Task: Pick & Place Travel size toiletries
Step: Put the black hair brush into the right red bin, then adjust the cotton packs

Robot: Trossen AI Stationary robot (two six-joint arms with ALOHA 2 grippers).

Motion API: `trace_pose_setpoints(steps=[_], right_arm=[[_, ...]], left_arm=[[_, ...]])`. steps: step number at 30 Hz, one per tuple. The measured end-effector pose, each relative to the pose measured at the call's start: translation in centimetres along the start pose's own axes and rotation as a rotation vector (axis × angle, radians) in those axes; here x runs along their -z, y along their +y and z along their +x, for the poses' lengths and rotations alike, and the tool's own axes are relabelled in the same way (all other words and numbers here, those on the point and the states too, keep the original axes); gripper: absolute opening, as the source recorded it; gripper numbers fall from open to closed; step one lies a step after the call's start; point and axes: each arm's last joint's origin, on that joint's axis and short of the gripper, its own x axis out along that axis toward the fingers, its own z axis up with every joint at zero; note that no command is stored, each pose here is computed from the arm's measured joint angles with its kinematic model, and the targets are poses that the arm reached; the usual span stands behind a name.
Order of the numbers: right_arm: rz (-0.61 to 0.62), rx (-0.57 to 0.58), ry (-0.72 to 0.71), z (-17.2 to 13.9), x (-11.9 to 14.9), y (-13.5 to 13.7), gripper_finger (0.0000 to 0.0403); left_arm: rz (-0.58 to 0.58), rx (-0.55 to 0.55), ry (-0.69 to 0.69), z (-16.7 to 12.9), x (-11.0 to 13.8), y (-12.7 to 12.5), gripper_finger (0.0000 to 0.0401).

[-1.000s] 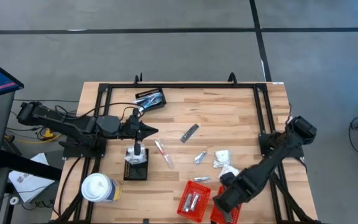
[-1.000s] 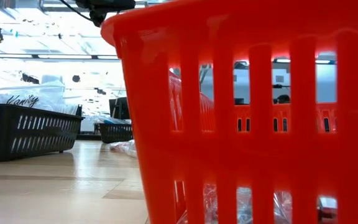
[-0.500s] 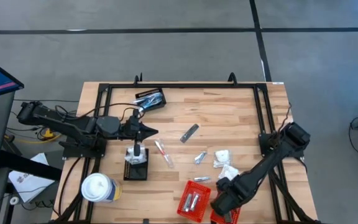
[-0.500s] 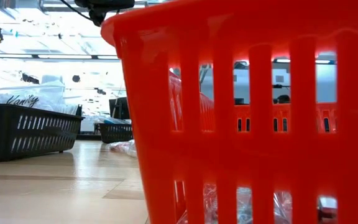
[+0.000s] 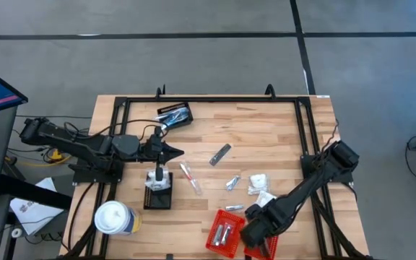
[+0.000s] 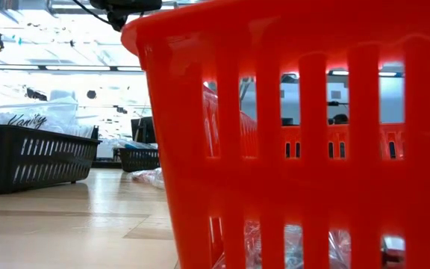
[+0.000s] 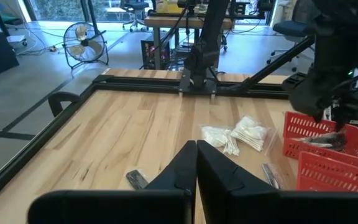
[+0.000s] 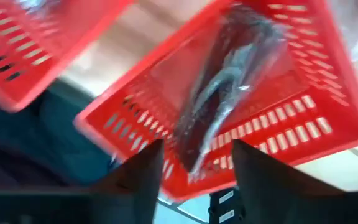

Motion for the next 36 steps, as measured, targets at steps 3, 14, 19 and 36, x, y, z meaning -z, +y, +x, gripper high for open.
trace_pose_setpoints(steps=[3, 14, 19, 36], right_arm=[[-0.052, -0.030, 0.001, -1.1, 0.1, 0.7, 0.0226], [-0.379, -0.029, -0.480, -10.4, -1.3, 3.0, 0.0258], [-0.542, 0.074, -0.900, -14.1, -2.0, 3.3, 0.0258], [-0.562, 0.174, -0.869, -7.1, -11.4, 1.2, 0.0258]], left_arm=[[0.000, 0.000, 0.000, 0.0, 0.0, 0.0, 0.0003], [0.000, 0.000, 0.000, 0.0, 0.0, 0.0, 0.0003], [0.000, 0.000, 0.000, 0.0, 0.0, 0.0, 0.0003], [0.007, 0.001, 0.002, 0.0, 0.0, 0.0, 0.0003]])
